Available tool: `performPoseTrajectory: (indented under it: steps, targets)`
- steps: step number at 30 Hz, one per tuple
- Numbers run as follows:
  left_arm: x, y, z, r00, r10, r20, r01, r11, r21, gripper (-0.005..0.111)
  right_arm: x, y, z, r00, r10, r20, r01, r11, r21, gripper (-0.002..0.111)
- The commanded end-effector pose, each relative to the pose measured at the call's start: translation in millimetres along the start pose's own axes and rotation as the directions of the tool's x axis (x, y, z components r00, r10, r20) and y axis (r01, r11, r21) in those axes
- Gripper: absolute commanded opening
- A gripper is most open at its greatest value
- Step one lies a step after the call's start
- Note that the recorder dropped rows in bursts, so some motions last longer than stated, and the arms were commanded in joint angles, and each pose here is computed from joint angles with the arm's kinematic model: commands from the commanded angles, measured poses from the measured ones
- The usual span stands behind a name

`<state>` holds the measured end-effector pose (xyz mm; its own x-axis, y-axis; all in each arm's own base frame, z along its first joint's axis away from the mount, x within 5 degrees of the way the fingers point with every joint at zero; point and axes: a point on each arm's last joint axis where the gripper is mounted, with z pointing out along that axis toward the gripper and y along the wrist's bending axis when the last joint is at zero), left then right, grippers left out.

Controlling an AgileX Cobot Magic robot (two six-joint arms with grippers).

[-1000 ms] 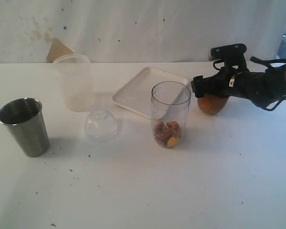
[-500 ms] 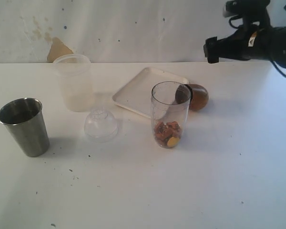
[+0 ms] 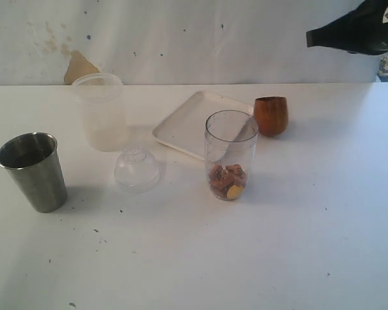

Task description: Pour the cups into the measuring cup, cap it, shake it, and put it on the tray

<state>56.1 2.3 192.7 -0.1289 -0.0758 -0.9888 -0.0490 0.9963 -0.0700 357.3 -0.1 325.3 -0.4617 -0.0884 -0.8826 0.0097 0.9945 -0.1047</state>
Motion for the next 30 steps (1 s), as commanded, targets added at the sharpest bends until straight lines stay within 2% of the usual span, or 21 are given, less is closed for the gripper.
performPoseTrajectory:
  steps: [1,5,10,11,14,16,21,26,30]
  targets:
    - [-2,-0.4,-1,1.0,-0.001,0.019,0.001,1.0,0.006,0.001,8,-1,-30,0.999,0.041,0.023,-0.041,0.999,-0.01,0.0]
    - [-2,-0.4,-1,1.0,-0.001,0.019,0.001,1.0,0.006,0.001,25,2,-68,0.982,0.122,0.147,-0.114,0.992,-0.062,0.0]
    - [-2,-0.4,-1,1.0,-0.001,0.019,0.001,1.0,0.006,0.001,51,3,-113,0.953,0.154,0.26,-0.134,0.987,-0.093,0.0]
    - [-2,-0.4,-1,1.0,-0.001,0.019,0.001,1.0,0.006,0.001,56,2,-134,0.935,0.186,0.302,-0.161,0.981,-0.105,0.0]
    - [-2,-0.4,-1,1.0,-0.001,0.019,0.001,1.0,0.006,0.001,67,0,-162,0.919,0.223,0.324,-0.197,0.974,-0.112,0.0]
    - [-2,-0.4,-1,1.0,-0.001,0.019,0.001,1.0,0.006,0.001,88,-1,-184,0.918,0.224,0.326,-0.201,0.974,-0.103,0.0]
    - [-2,-0.4,-1,1.0,-0.001,0.019,0.001,1.0,0.006,0.001,145,0,-238,0.821,0.339,0.459,-0.29,0.941,-0.175,0.0]
    - [-2,-0.4,-1,1.0,-0.001,0.019,0.001,1.0,0.006,0.001,169,-1,-257,0.802,0.342,0.491,-0.295,0.94,-0.173,0.0]
    - [-2,-0.4,-1,1.0,-0.001,0.019,0.001,1.0,0.006,0.001,176,-2,-271,0.768,0.345,0.539,-0.292,0.938,-0.184,0.0]
